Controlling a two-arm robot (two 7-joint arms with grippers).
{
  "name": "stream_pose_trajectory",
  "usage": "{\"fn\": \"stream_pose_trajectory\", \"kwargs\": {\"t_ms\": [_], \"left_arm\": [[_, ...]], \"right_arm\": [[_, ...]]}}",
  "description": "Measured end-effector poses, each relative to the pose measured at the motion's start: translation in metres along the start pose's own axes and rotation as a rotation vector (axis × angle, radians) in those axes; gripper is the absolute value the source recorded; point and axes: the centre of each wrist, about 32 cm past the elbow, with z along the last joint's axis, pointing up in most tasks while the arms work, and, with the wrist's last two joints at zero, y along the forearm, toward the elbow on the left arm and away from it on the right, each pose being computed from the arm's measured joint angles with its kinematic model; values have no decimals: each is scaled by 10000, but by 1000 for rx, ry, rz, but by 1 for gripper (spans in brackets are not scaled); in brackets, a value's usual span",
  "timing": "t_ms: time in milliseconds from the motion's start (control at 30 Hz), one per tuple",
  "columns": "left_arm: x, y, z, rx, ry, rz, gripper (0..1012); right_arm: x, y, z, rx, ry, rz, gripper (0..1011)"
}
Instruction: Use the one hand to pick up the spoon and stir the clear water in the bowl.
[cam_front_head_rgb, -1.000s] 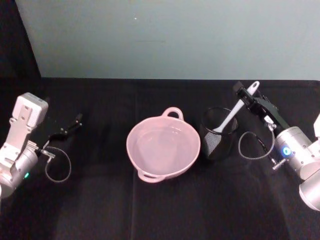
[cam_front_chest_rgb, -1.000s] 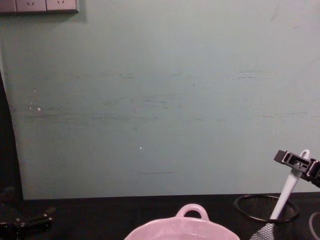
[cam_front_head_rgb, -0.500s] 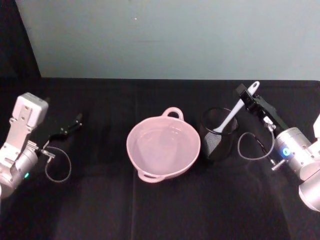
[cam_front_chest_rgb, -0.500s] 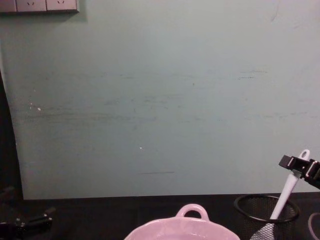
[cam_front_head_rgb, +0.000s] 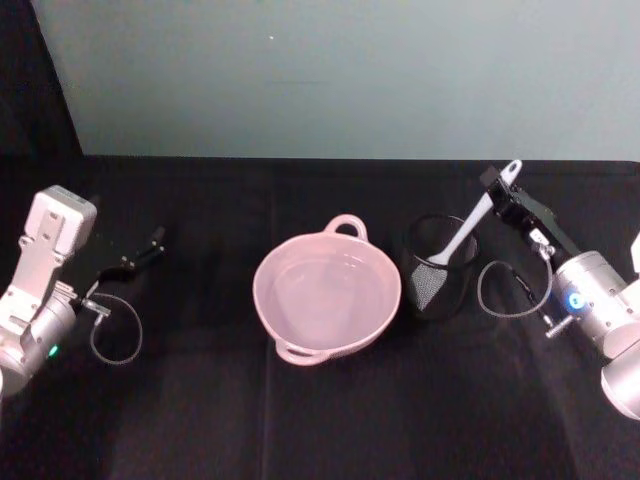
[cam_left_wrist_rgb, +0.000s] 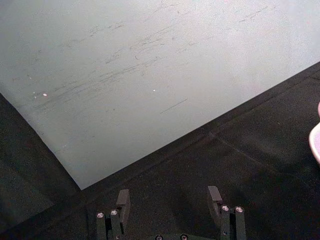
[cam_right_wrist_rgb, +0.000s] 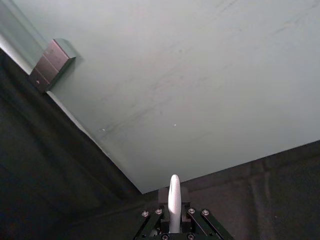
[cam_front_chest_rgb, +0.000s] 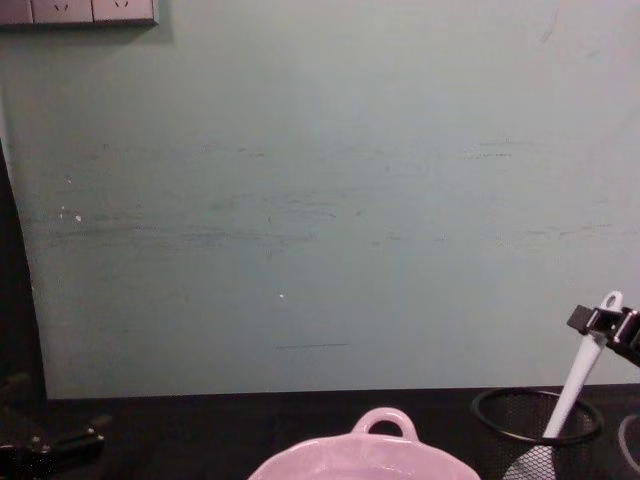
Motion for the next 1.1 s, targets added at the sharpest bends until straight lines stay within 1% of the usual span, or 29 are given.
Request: {"fn": "stream_pose_trajectory", "kwargs": {"t_ms": [133,300,333,400,433,500,533,600,633,700,733,833,867,933,1033,1100], "left_arm": [[0,0,0,0,0,0,1011],[0,0,0,0,0,0,1011],[0,0,0,0,0,0,1011],[0,0,0,0,0,0,1011],[0,0,0,0,0,0,1011],[0,0,0,0,0,0,1011],[0,0,0,0,0,0,1011],[0,0,0,0,0,0,1011],[0,0,0,0,0,0,1011],[0,0,0,0,0,0,1011],[0,0,0,0,0,0,1011],[0,0,0,0,0,0,1011],[0,0,0,0,0,0,1011],[0,0,0,0,0,0,1011],[0,0,0,0,0,0,1011],[0,0,0,0,0,0,1011]], "right_arm": [[-59,-10,46,8,-35,21,121],[-171,-26,143,16,-127,52,121],[-206,-30,181,17,-164,61,121],[-244,-30,221,16,-203,73,121],[-275,-30,262,14,-242,84,121],[-313,-26,310,12,-284,95,121],[-349,-22,356,8,-327,103,121],[-386,-17,398,5,-367,112,121],[-423,-11,440,3,-400,121,121],[-462,-6,483,4,-431,132,121],[-494,-2,519,4,-455,141,121],[-546,3,578,8,-485,155,121],[-584,9,621,12,-501,164,121],[-613,15,663,16,-515,173,121],[-693,32,765,26,-537,202,121],[-730,39,808,30,-544,215,121]]}}
